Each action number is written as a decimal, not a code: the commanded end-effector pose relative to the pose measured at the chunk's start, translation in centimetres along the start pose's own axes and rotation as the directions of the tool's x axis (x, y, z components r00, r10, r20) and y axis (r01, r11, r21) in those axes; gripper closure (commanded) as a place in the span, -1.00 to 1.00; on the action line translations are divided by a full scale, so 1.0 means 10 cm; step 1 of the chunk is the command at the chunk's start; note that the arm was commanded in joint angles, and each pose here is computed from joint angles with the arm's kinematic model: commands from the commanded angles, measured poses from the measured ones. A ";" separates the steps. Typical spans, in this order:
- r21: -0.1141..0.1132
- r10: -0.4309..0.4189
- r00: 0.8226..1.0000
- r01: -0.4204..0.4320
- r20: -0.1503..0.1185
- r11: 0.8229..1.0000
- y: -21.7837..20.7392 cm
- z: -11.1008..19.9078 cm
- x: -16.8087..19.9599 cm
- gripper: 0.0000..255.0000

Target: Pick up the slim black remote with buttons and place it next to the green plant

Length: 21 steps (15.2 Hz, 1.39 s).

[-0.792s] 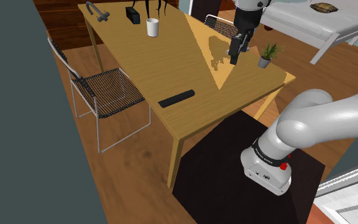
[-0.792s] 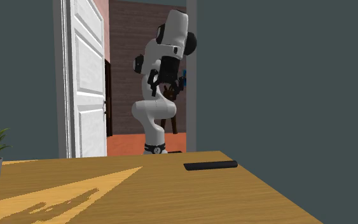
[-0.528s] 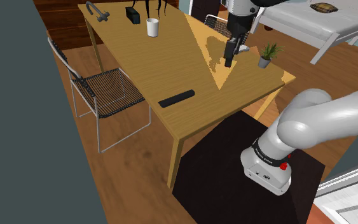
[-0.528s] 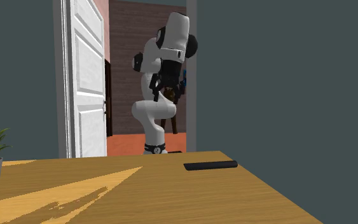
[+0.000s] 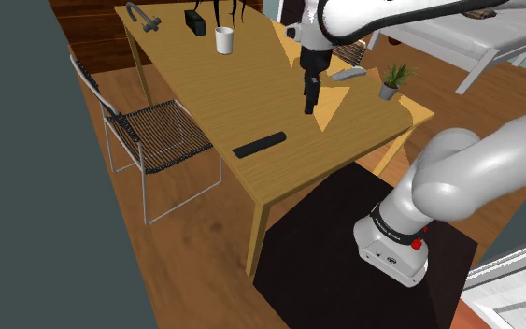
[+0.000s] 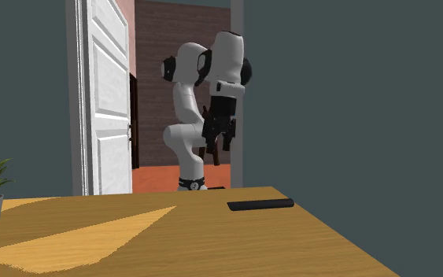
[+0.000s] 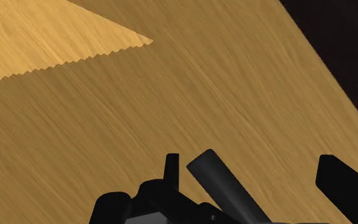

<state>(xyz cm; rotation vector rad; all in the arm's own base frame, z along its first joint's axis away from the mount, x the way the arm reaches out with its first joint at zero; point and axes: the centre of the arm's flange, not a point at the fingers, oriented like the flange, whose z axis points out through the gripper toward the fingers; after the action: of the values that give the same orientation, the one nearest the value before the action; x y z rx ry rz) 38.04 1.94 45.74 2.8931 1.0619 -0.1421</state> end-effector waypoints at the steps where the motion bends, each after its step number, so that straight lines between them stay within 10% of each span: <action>1: 0.009 -0.110 0.994 0.111 -0.015 0.994 0.07 0.16 0.19 -1.00; 5: 0.025 -0.315 0.948 0.316 -0.044 0.948 0.06 0.48 0.57 -1.00; 11: 0.037 -0.574 0.814 0.579 -0.089 0.815 -0.10 0.91 1.10 -1.00; 21: 0.037 -0.574 0.814 0.579 -0.089 0.815 -0.13 1.31 1.12 -1.00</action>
<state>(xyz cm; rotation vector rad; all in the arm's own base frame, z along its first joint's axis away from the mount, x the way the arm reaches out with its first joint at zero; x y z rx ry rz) 44.83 9.06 31.55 2.5312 1.9557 -0.0924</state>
